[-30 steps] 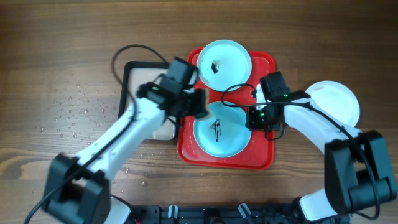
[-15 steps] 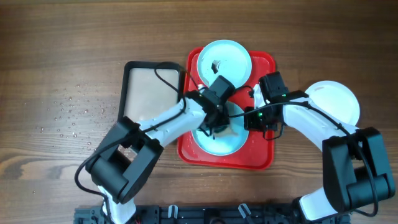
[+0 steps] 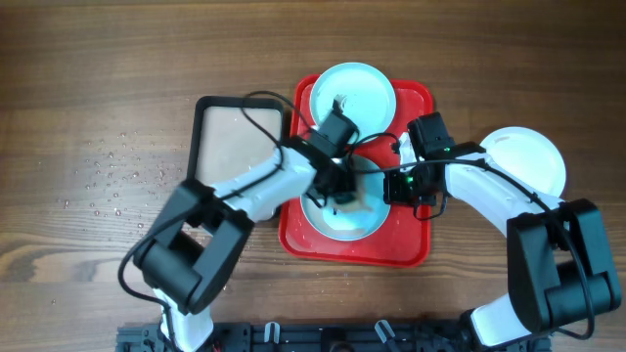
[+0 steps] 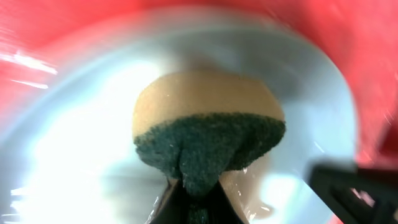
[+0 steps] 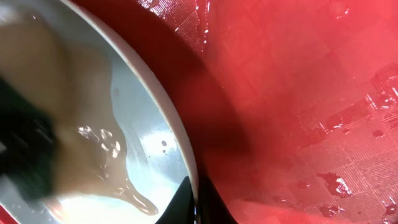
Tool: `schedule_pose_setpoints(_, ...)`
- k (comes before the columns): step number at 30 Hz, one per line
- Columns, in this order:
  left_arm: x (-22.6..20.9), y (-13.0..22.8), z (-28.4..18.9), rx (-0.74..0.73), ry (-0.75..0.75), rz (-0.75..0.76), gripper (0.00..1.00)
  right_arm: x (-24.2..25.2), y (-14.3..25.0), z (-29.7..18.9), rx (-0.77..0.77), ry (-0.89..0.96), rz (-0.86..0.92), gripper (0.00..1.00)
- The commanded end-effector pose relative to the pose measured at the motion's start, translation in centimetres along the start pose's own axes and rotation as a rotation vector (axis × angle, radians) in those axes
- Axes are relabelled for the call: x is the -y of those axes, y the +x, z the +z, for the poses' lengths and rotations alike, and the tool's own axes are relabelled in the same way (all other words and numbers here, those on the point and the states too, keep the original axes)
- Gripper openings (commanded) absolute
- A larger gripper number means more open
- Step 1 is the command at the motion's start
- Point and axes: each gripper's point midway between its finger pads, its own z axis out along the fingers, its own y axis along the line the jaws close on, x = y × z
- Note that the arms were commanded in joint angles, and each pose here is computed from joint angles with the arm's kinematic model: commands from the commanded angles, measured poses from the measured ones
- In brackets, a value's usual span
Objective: Clean dirty plates on tray and stack at the side
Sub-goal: 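Scrub the light-blue plate with the sponge held by left gripper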
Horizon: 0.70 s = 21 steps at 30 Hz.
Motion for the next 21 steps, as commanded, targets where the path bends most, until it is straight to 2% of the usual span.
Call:
schedule_pose_setpoints(1,2.4,7.0,2.1,-0.234,0.075,0.053,0.04,1.2,0.6,0.8,-0.023,0.053,0.030,0.04)
schedule_pose_setpoints(3,1.4,7.2,2.0,-0.247,0.034,0.033,0.04,1.2,0.6,0.8,-0.023,0.053,0.030,0.04)
schedule_pose_setpoints(7,-6.0,4.5,0.9,-0.139,-0.261,-0.162,0.04,1.2,0.6,0.8,-0.023,0.053,0.030,0.04)
schedule_pose_setpoints(10,-11.7,2.5,-1.1,-0.048,-0.481,-0.207,0.04,1.2,0.6,0.8,-0.023,0.054,0.029,0.04)
schedule_pose_setpoints(12,-13.7,1.7,-2.1,-0.002,-0.571,-0.208,0.04,1.2,0.6,0.8,-0.023,0.053,0.028,0.04)
schedule_pose_setpoints(15,-13.7,1.5,-2.1,0.009,-0.574,-0.200,0.04,1.2,0.6,0.8,-0.023,0.054,0.027,0.04)
schedule_pose_setpoints(17,-12.6,0.7,-1.5,0.037,-0.523,-0.195,0.04,1.3,0.6,0.8,-0.022,0.057,0.027,0.04)
schedule_pose_setpoints(21,-5.2,-0.1,1.3,-0.003,-0.145,-0.183,0.04,1.3,0.6,0.8,-0.023,0.057,0.027,0.04)
